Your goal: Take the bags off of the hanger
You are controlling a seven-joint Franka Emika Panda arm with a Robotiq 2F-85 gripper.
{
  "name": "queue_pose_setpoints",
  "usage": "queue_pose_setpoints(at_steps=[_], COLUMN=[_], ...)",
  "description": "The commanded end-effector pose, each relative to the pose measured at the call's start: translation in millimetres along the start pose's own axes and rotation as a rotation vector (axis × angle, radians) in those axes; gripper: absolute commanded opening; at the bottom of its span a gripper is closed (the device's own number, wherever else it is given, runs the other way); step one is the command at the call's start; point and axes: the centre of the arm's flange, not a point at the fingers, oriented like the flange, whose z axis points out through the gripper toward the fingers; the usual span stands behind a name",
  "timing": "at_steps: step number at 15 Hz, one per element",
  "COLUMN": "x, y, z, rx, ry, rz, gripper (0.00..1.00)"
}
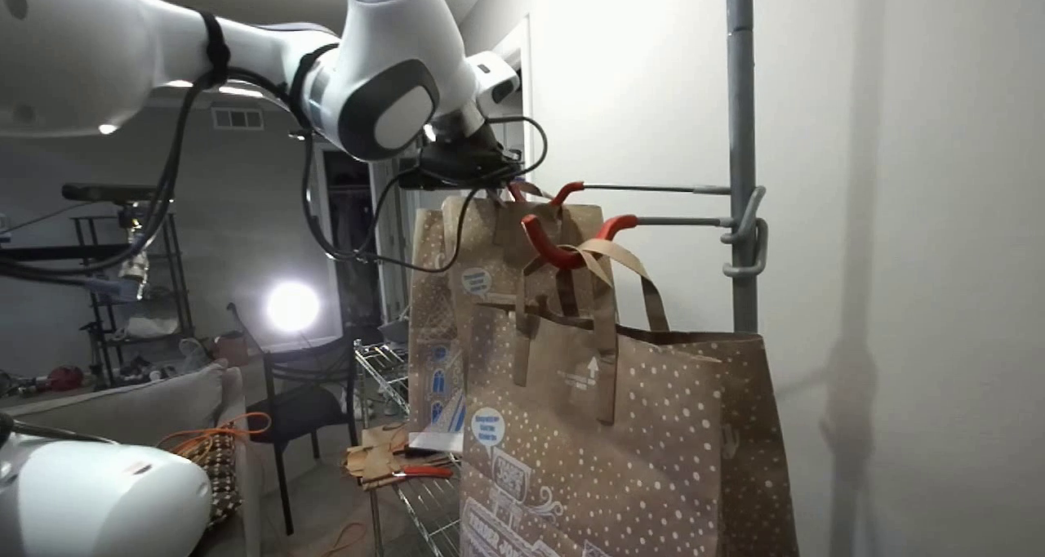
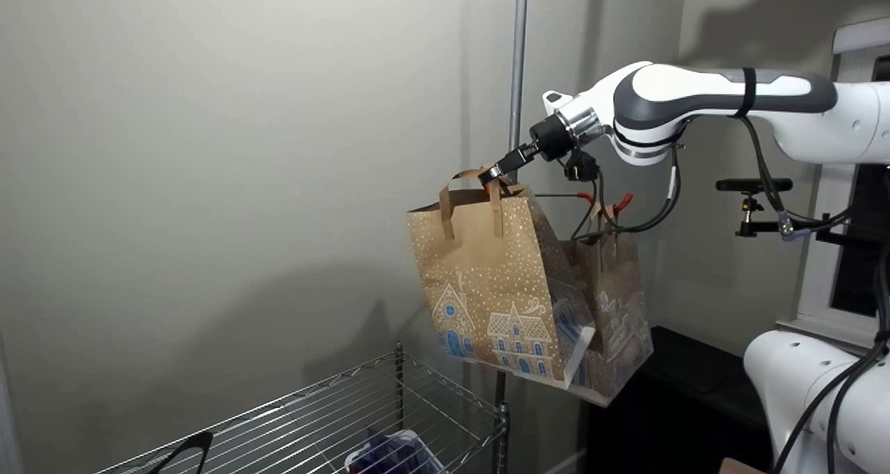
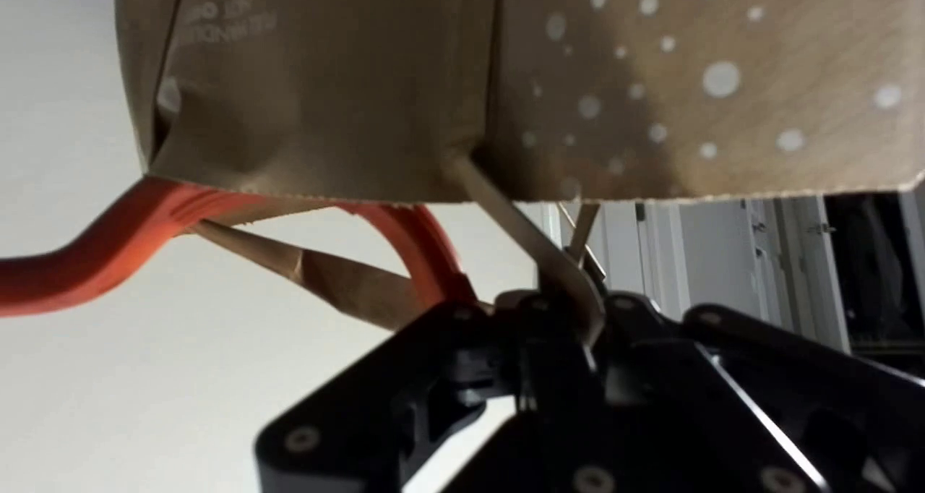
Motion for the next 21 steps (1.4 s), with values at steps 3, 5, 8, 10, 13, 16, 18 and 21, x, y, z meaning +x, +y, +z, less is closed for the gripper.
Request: queue_pose_setpoints(at_steps=[3,5,8,10,13,16,18,21], x=[12,16,21,24,30,41,51,66], y=[-34,-42,-51,-56,-66,-78,-84,-93], z=[16,20,21,19,21,40,53,79], rx=[-0.139,-0.157,-0.184,-0.193,-0.178,-0.160,-0.176,-0.222], ry=[-0.153,-0.167,-0.190,-0.198,-0.204,-0.194,-0.181,-0.165], rz=[0.046,0.049,0.042,0.036,0.010,0.008,0.032,0.126], gripper=[0.05,0.05,0.05,0.05,0.05,0.05,0.05,0.05])
